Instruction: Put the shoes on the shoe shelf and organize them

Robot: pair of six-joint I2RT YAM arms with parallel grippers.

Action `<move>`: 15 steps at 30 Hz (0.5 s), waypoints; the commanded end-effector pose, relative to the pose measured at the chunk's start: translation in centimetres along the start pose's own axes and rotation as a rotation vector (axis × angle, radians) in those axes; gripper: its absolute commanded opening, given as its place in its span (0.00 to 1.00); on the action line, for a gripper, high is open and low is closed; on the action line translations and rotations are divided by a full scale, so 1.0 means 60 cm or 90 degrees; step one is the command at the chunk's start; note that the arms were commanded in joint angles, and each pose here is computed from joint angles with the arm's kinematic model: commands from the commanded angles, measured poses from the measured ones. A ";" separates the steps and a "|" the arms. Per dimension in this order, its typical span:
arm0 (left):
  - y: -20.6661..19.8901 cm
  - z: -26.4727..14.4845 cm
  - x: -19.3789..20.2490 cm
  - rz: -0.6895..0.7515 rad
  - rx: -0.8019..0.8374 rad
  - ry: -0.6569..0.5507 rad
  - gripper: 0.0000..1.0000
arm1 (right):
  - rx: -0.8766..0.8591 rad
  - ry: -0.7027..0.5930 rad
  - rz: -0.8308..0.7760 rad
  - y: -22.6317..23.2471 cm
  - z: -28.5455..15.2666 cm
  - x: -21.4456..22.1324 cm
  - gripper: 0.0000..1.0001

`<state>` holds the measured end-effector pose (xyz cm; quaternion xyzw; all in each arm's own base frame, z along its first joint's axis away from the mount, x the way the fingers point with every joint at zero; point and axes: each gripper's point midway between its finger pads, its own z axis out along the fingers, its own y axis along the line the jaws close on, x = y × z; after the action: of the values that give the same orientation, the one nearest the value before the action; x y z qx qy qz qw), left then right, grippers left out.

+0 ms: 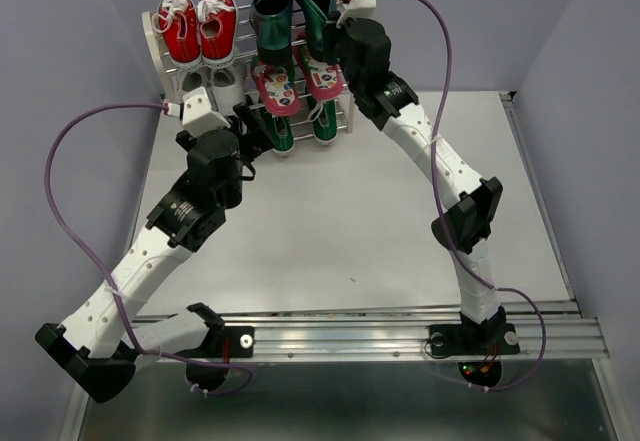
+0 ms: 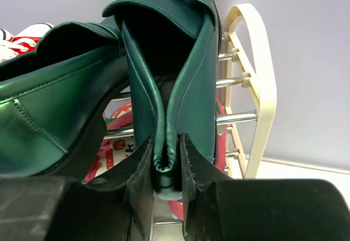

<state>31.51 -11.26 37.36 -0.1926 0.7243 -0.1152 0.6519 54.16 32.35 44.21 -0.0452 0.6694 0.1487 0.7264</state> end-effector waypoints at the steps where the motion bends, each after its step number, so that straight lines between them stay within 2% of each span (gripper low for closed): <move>1: -0.019 0.000 -0.048 -0.020 0.013 -0.045 0.99 | -0.061 -0.114 0.084 0.038 -0.045 -0.146 0.05; 7: -0.031 0.004 -0.059 -0.020 0.025 -0.060 0.99 | -0.121 -0.136 0.090 0.077 -0.034 -0.139 0.44; 12: -0.062 0.008 -0.122 -0.004 0.051 -0.127 0.99 | -0.085 -0.129 0.073 0.061 -0.024 -0.121 0.48; 13: -0.072 0.018 -0.119 0.027 0.056 -0.124 0.99 | -0.079 -0.144 0.071 0.058 -0.024 -0.130 0.49; 15: -0.098 0.019 -0.161 0.015 0.074 -0.161 0.99 | -0.066 -0.143 0.063 0.051 -0.023 -0.126 0.55</move>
<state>33.58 -12.35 40.95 -0.1631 0.6990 -0.1056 0.6883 53.36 34.00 45.15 -0.0544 0.6575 0.1882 0.7275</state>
